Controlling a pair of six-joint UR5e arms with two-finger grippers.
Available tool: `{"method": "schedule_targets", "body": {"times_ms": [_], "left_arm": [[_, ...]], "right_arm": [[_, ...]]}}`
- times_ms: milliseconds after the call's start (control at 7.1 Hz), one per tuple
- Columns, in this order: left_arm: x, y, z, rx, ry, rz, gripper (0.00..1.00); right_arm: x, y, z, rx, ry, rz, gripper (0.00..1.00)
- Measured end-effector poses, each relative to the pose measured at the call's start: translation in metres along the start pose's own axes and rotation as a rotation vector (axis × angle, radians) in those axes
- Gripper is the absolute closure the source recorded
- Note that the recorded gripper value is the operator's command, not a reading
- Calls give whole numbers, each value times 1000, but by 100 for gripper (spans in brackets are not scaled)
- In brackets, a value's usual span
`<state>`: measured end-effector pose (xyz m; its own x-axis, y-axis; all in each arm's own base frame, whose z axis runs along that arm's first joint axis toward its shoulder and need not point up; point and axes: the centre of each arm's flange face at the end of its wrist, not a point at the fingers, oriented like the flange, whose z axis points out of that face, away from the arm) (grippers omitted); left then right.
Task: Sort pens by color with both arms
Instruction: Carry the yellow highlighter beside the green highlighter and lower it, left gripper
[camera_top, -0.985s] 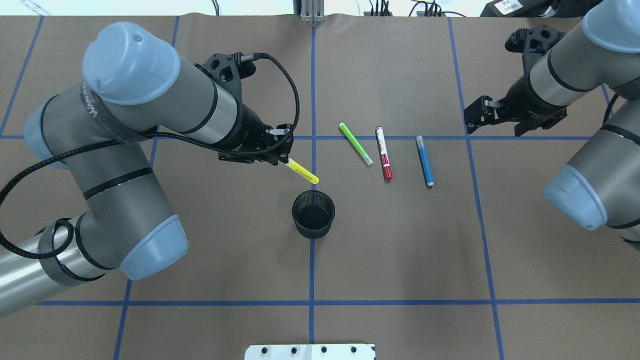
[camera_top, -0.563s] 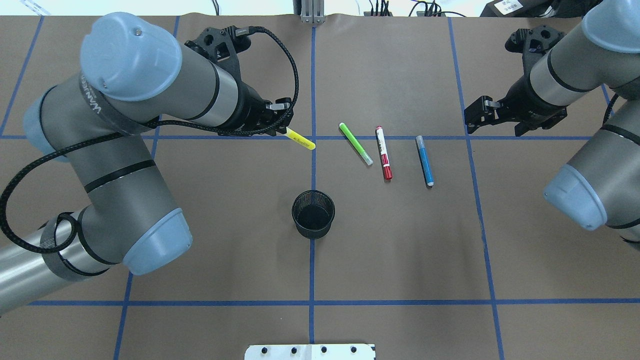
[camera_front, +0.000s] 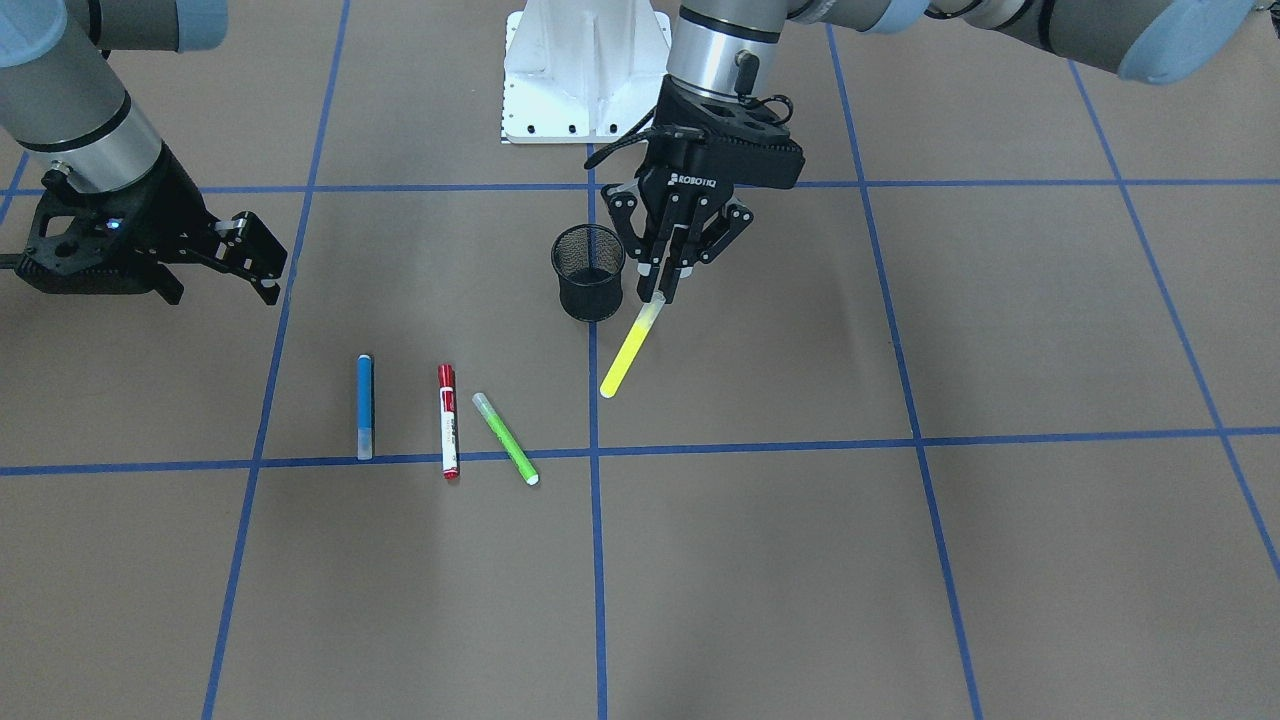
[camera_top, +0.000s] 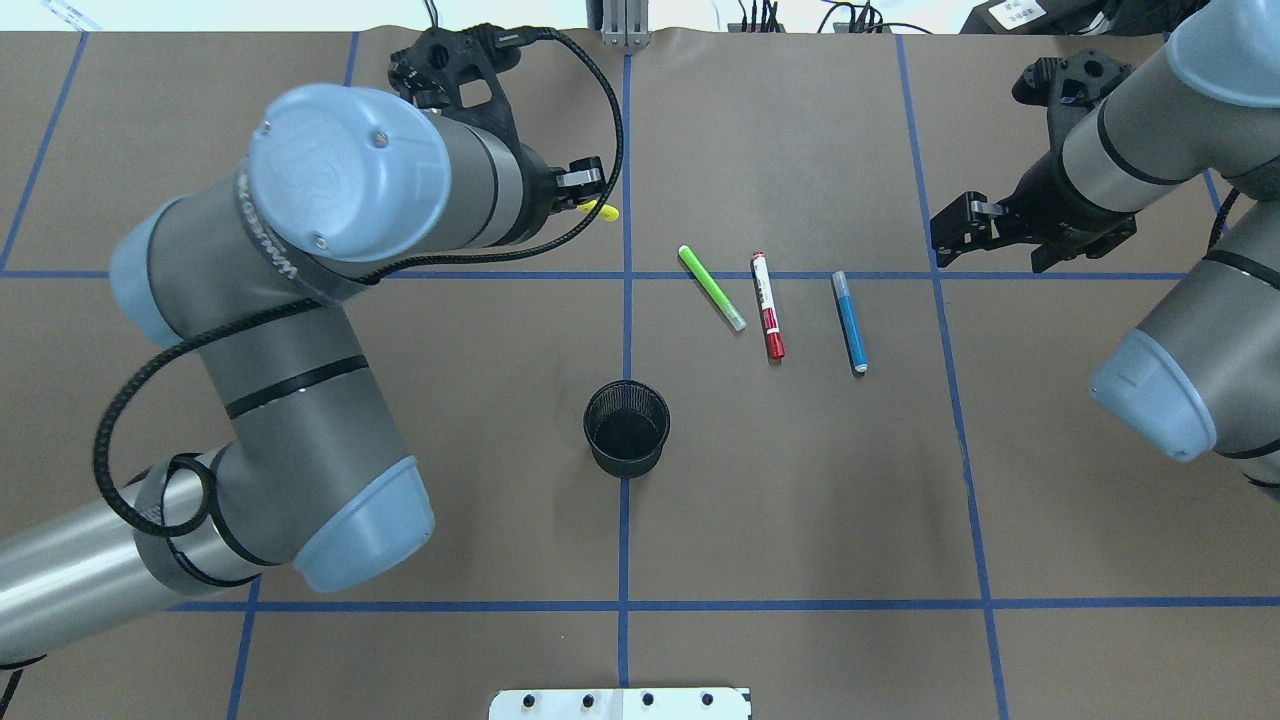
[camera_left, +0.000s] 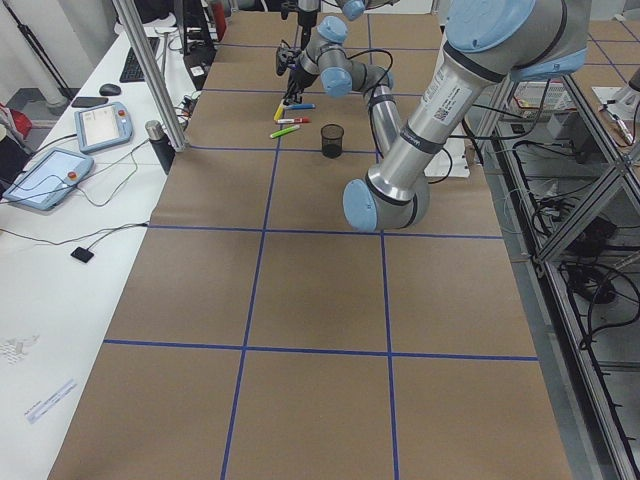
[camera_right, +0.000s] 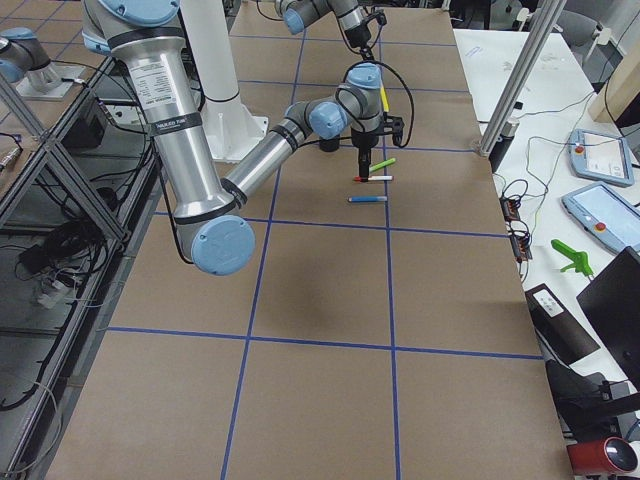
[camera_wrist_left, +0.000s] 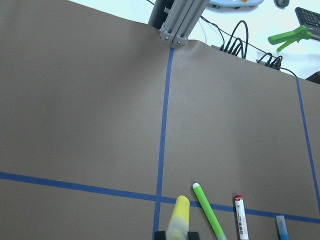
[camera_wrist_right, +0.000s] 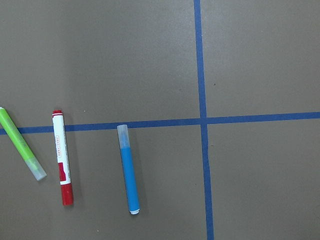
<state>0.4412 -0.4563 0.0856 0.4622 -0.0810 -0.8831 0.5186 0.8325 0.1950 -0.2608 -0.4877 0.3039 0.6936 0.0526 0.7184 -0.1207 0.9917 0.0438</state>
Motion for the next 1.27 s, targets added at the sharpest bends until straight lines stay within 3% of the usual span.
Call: {"method": "schedule_targets", "body": {"times_ms": [422,845,1267], "left_arm": [[34,53,35,143,-50,10,100],[47,102,102,280,-122,33,100],[49,140,136,360,-168,85,100]], "right_arm": [[0,-3,-5,6,-7,3,1],[0,-5,-8,9,-12,5,1],[0,-5,-8,11,-12,4,0]]}}
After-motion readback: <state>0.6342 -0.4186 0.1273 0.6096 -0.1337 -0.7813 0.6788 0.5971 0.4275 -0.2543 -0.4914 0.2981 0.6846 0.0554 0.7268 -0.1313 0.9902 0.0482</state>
